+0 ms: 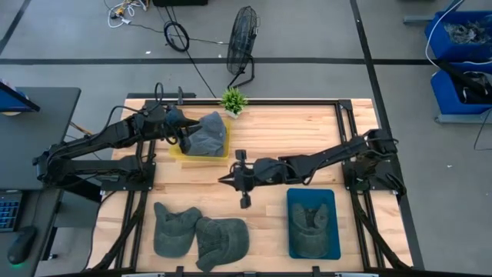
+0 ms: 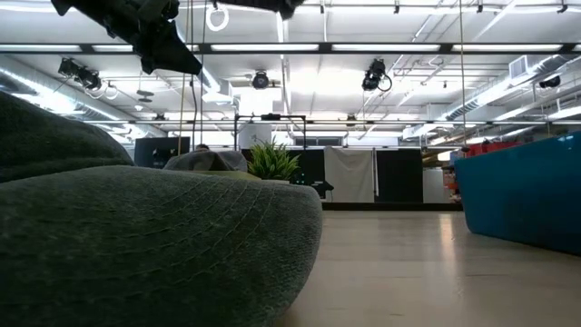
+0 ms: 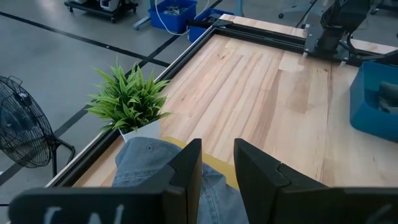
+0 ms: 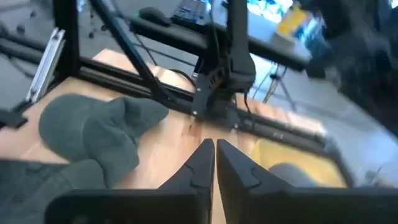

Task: Pick & Place hat
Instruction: Put the right black cap into the blue bin

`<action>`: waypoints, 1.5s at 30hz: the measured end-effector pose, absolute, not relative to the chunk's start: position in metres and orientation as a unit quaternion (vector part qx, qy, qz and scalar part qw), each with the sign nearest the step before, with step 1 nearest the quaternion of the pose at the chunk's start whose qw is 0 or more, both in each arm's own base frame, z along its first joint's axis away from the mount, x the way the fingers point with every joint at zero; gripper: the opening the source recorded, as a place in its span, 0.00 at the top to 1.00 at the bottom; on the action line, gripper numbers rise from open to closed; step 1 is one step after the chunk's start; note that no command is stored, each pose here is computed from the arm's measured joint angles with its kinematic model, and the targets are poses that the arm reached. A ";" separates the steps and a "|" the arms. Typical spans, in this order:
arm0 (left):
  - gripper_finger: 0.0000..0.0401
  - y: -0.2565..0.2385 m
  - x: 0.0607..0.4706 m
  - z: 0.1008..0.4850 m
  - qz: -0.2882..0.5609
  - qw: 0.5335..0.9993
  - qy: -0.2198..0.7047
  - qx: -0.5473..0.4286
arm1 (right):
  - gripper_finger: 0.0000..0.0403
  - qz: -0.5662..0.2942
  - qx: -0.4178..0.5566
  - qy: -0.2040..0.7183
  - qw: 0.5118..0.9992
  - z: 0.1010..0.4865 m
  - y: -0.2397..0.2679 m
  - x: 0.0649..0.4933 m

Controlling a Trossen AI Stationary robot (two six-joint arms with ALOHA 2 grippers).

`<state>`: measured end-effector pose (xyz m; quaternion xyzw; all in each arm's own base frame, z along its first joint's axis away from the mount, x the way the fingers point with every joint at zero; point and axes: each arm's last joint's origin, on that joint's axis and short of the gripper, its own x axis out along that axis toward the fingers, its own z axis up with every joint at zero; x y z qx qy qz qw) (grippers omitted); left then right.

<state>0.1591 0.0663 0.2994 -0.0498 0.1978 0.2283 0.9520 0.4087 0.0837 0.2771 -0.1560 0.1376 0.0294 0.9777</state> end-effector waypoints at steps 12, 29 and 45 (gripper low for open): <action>0.75 0.066 0.159 0.299 0.228 0.952 0.198 -0.050 | 0.95 0.035 -0.131 0.146 0.980 0.276 0.066 0.412; 0.75 0.066 0.159 0.299 0.228 0.952 0.198 -0.050 | 0.93 0.053 -0.129 0.127 0.982 0.279 0.076 0.411; 0.75 0.066 0.159 0.300 0.228 0.952 0.197 -0.048 | 0.64 0.188 -0.141 0.171 0.957 0.268 0.099 0.402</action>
